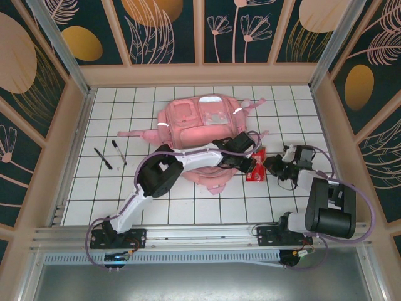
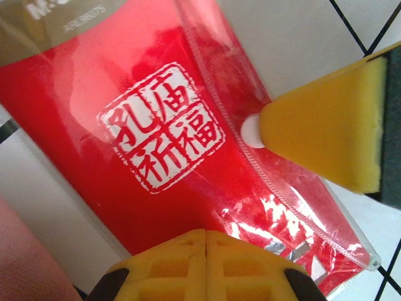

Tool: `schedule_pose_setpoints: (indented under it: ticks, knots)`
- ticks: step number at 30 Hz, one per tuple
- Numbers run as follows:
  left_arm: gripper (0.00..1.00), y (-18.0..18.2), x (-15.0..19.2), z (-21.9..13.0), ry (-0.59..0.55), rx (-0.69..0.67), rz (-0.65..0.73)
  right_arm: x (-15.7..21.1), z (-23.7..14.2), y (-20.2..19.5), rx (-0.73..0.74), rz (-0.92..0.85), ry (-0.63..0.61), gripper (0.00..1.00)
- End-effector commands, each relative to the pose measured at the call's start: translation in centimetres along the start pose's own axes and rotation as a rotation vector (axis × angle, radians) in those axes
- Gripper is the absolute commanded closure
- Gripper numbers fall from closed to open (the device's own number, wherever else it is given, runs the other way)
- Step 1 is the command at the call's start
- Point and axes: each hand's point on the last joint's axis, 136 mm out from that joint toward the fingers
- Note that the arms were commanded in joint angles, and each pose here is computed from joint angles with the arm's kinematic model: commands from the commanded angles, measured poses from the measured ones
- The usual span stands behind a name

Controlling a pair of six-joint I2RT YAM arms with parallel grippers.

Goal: Pack the student bag

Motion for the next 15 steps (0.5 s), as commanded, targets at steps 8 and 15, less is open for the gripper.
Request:
schedule_pose_setpoints:
  ticks: [8,15]
  knots:
    - [0.72,-4.8,-6.3,-10.9,-0.189,0.022,0.161,-4.2,-6.2,2.8,0.205,-0.062,-0.207,1.0]
    - [0.5,2.1,-4.6,-14.7,-0.111,-0.356,0.316,-7.7,-11.0,4.9,0.271,-0.072,-0.397,1.0]
Point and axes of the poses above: each hand's point on the last joint's axis, 136 mm out from that joint toward the fingers, its own z axis out along the fingers, its own y axis along the line the jaws close on, x = y × z, and after that the axes turned 4 degrees about -z, right-handed
